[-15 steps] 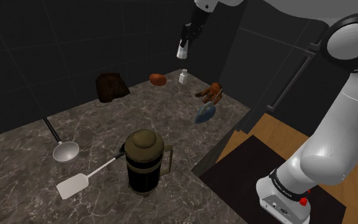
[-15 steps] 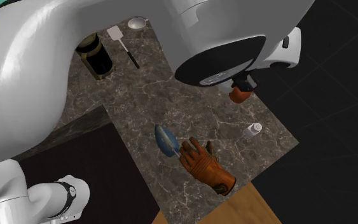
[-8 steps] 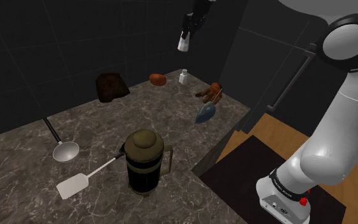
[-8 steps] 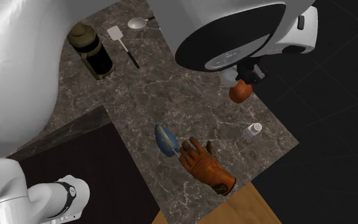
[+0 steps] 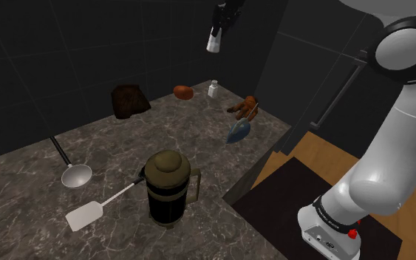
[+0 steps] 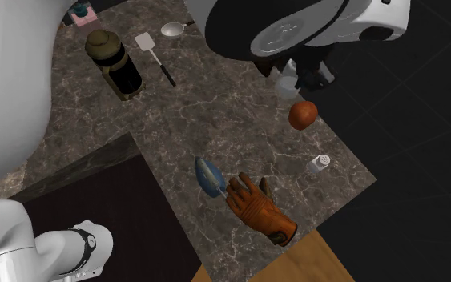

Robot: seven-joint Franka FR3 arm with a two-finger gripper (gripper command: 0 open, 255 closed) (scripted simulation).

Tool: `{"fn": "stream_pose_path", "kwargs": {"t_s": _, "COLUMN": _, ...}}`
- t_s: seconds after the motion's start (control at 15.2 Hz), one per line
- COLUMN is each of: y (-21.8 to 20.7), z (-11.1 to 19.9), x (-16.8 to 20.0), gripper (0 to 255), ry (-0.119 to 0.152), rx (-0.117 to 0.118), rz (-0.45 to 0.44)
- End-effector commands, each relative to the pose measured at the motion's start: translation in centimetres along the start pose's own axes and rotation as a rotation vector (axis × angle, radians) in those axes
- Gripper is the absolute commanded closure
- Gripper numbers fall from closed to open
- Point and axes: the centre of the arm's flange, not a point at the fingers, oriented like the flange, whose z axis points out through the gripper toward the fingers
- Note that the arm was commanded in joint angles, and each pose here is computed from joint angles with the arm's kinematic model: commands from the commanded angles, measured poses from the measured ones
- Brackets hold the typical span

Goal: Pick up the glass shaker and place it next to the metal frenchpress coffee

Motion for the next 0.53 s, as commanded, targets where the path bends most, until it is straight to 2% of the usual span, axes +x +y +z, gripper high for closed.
{"fn": "stream_pose_path", "kwargs": {"t_s": 0.0, "y": -2.3, "z": -0.2, "x": -0.9, "gripper": 255, "ry": 0.000, "rx": 0.000, "rz": 0.000}}
{"fn": "stream_pose_path", "kwargs": {"t_s": 0.46, "y": -10.8, "z": 0.0, "x": -4.4, "gripper": 255, "ry": 0.000, "rx": 0.000, "rz": 0.000}}
